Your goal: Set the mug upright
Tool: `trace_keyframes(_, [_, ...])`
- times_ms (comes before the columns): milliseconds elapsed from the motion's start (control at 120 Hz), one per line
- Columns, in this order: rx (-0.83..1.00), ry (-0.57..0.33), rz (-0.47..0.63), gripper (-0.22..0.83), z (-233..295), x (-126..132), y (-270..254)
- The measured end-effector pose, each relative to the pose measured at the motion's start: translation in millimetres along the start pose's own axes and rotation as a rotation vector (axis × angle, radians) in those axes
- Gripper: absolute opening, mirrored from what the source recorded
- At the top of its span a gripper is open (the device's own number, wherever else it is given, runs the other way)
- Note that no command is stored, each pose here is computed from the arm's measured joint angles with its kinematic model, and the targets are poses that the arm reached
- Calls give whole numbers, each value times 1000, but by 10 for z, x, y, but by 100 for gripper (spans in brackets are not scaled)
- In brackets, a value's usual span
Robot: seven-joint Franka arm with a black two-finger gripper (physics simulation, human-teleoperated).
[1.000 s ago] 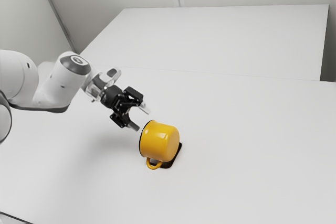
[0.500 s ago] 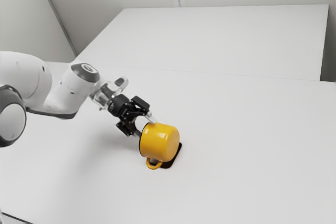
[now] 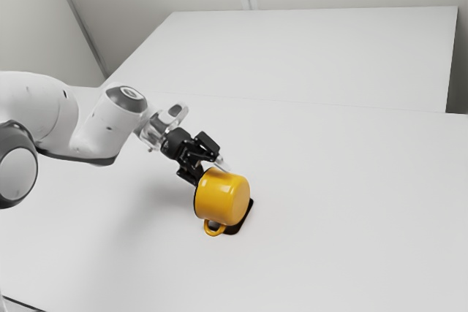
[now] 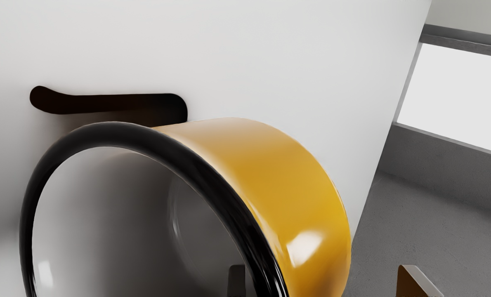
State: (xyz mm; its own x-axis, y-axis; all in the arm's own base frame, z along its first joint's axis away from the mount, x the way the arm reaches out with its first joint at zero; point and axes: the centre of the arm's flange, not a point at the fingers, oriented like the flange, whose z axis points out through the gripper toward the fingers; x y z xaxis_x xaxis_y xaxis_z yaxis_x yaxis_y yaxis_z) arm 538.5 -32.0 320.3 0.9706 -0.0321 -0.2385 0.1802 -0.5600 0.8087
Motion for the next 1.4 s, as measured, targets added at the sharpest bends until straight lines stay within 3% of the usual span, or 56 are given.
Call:
trace_keyframes(192, [5,16,24,19,-32,21,103])
trace_keyframes(450, [22,11,40,-7,51,74,184])
trace_keyframes(808, [65,51,99,-16,-183,-23,467])
trace_keyframes(1150, [612,3,388,-17,-94,-366,1282])
trace_keyframes(1400, [924,0,502,-17,54,-364,1417])
